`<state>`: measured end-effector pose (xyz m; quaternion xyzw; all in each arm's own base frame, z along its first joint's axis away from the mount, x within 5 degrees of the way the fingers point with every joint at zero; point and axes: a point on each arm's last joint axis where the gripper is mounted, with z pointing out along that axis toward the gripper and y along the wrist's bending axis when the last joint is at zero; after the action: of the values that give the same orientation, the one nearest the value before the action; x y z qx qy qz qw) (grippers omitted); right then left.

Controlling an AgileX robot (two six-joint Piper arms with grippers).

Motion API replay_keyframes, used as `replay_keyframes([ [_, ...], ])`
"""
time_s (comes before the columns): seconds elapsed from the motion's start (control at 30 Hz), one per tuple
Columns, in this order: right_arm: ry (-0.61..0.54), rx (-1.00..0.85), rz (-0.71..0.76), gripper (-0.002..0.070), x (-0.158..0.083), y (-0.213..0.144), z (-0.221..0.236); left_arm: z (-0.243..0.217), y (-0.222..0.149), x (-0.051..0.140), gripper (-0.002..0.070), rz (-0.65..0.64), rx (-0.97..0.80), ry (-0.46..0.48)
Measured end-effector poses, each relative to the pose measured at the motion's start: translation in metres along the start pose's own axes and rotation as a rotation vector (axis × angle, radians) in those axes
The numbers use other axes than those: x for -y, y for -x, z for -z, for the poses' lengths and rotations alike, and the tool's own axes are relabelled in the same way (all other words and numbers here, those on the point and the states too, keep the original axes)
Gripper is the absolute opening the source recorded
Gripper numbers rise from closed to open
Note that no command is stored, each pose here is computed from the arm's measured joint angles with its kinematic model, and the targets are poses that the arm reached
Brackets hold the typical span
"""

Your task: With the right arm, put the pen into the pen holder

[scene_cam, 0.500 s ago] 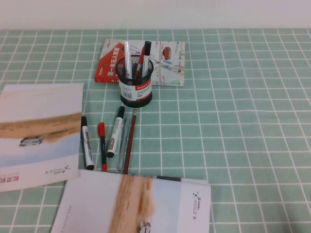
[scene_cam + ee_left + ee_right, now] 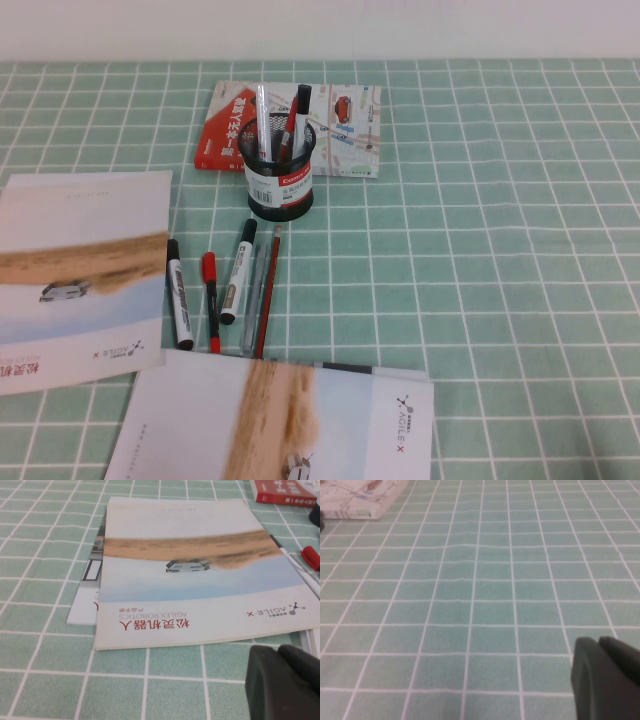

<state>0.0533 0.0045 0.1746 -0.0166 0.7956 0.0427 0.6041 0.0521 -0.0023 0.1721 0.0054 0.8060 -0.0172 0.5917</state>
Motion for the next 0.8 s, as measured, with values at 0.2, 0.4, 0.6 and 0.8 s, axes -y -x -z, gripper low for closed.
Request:
replay_keyframes([
  [0.2,0.005,0.065,0.000,-0.0020,0.000,0.006,0.000,0.000,0.000,0.000,-0.0004,0.000,0.000,0.000],
  [0.4,0.010,0.119,0.000,-0.0020,-0.001,0.011,0.001,0.000,0.000,0.000,-0.0004,0.000,0.000,0.000],
  [0.6,0.040,0.161,-0.102,-0.0020,-0.003,0.014,0.001,0.000,0.000,0.000,-0.0004,0.000,0.000,0.000],
  [0.8,0.092,0.260,-0.340,-0.0020,-0.004,0.024,0.003,0.000,0.000,0.000,-0.0004,0.000,0.000,0.000],
])
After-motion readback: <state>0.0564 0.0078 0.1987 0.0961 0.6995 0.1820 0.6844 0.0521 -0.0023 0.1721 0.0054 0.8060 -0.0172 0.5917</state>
